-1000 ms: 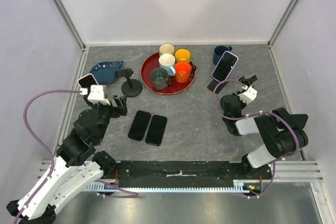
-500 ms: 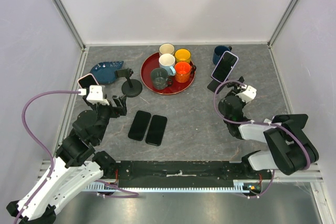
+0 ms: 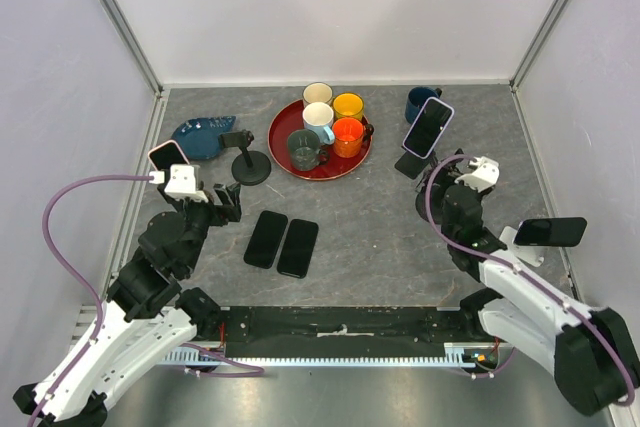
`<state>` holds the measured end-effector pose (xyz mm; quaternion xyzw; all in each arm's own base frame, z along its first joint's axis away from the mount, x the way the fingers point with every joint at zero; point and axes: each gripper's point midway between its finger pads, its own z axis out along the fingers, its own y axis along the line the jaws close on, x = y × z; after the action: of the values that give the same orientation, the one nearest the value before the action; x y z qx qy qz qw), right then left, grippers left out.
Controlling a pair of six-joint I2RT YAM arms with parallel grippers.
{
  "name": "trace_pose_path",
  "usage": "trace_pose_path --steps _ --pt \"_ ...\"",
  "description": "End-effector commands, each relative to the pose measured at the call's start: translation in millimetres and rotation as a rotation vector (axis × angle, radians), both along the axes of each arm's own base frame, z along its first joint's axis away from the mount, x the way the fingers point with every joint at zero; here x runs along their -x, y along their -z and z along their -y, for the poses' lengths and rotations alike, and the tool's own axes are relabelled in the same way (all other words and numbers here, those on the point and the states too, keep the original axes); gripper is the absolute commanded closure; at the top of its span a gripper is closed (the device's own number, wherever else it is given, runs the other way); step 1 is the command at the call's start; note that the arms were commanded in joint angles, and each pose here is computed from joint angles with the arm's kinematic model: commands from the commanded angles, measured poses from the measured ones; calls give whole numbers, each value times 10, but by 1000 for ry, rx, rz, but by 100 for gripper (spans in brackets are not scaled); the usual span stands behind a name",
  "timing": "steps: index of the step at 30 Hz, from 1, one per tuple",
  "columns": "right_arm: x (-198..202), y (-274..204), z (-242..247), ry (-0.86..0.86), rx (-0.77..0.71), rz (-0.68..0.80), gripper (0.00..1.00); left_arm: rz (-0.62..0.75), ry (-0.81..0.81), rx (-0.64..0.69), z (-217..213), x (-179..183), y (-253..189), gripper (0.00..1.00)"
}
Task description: Remove the phone from the phone stand
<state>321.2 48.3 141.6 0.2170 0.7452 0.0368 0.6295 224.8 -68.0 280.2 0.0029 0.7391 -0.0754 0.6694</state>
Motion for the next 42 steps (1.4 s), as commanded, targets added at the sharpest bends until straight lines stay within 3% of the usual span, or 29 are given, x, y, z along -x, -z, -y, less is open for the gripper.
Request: trace_pose_path --steps 1,11,16,19,28,32,42 --pt "109 -344 -63 -76 32 -32 2 28 -5 2 -15 -16 -69 16" --pt "376 -1236 -75 -186 45 109 2 15 15 16 61 -63 -193 12" --pt "134 -1753 -247 -288 179 70 2 31 12 64 59 -59 -397 8" --pt "-107 -1832 -291 -320 210 26 2 22 -1 75 29 -66 -326 7" --pt "-788 -1766 -22 -430 18 -13 2 -42 -14 70 -8 -96 16 6" --pt "-1050 -1596 225 -432 -165 -3 10 -29 -10 76 -22 -72 -8 5" --pt "-1545 -1137 391 -483 -213 -48 15 18 -68 105 -175 -13 -70 0"
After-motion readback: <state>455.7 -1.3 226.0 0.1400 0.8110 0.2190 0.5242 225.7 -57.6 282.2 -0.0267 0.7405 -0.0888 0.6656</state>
